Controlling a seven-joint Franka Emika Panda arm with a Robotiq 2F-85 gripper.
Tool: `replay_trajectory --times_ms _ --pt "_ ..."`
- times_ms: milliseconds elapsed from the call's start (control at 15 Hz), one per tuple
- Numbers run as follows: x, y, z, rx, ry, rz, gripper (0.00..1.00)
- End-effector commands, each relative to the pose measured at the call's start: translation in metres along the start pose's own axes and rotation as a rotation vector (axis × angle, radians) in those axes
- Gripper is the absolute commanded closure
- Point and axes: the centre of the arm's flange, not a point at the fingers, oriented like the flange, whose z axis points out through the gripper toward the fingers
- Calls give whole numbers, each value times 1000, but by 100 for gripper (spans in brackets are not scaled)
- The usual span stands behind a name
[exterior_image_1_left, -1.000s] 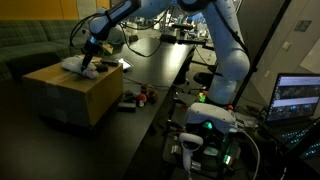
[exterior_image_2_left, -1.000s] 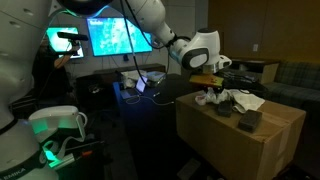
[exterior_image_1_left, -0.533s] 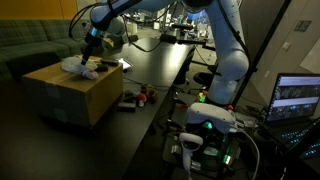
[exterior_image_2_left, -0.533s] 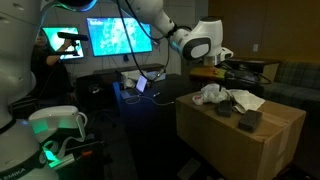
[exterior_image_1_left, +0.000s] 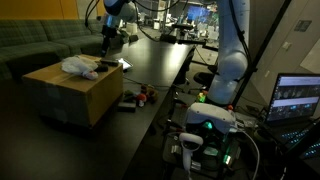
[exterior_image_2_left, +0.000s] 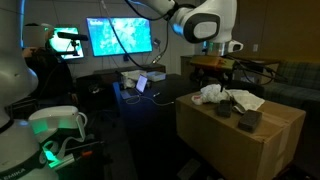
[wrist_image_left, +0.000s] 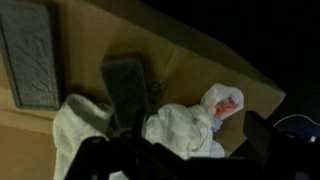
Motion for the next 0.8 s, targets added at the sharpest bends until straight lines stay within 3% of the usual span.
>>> replay_trajectory --times_ms 0,400,733 --pt "-59 -2 -52 31 -75 29 0" --pt "-142 6 -104 45 -135 136 0" --pt "-188 5 -116 10 -138 216 0"
